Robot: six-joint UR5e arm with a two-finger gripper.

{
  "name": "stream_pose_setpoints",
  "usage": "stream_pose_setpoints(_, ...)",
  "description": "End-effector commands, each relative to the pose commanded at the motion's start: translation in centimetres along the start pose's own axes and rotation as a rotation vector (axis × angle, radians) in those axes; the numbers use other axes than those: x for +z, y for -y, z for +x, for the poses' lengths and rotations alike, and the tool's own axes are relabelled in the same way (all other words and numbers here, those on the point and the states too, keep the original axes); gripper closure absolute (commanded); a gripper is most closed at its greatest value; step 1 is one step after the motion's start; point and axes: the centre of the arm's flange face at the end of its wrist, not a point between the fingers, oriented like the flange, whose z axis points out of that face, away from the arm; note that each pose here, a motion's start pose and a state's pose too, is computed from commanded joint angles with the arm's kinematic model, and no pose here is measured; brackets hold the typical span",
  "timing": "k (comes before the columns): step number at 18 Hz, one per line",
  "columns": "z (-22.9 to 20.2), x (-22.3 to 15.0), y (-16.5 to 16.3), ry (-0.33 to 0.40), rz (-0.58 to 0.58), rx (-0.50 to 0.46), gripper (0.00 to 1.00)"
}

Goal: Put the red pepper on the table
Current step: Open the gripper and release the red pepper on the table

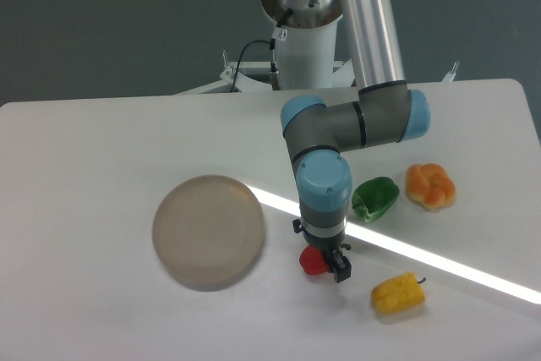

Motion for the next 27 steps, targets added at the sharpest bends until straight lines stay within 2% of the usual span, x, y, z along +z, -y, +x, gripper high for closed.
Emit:
stream_pose_setpoints(13,0.34,0.31,0.7,-0.005,-0.002,0.009,0.31)
stream_pose_setpoints(27,0.01,-0.58,0.66,0.009,0.003,0.018,0.03)
